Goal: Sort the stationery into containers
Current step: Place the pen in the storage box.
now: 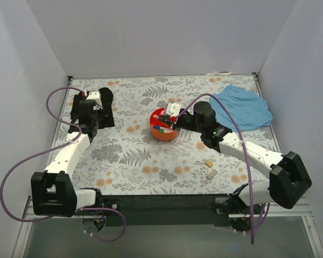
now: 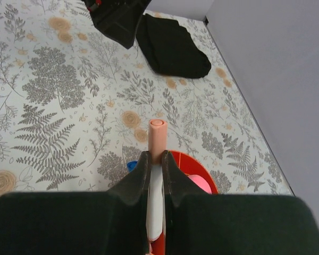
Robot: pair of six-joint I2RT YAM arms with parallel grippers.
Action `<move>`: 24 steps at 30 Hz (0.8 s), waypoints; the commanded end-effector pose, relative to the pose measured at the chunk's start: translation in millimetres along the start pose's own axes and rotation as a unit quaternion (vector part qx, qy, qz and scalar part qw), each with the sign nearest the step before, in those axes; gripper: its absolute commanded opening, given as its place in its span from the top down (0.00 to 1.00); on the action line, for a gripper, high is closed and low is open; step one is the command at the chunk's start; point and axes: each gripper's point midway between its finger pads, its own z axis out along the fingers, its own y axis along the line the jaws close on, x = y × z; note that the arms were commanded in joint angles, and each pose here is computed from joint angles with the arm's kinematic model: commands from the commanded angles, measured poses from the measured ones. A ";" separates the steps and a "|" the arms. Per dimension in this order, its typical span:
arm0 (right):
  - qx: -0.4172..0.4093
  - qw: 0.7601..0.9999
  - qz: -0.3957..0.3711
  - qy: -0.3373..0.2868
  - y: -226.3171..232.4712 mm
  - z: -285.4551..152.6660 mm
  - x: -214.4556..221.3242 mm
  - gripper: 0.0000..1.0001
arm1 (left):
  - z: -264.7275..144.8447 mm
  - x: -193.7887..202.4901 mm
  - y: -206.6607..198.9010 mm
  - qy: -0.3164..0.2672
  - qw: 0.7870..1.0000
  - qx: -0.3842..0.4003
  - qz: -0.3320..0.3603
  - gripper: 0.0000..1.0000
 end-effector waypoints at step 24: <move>-0.037 0.999 -0.001 -0.020 4.2 21.5 54.7 0.77 | 18.3 -15.1 7.2 0.008 0.999 -0.021 0.025 0.15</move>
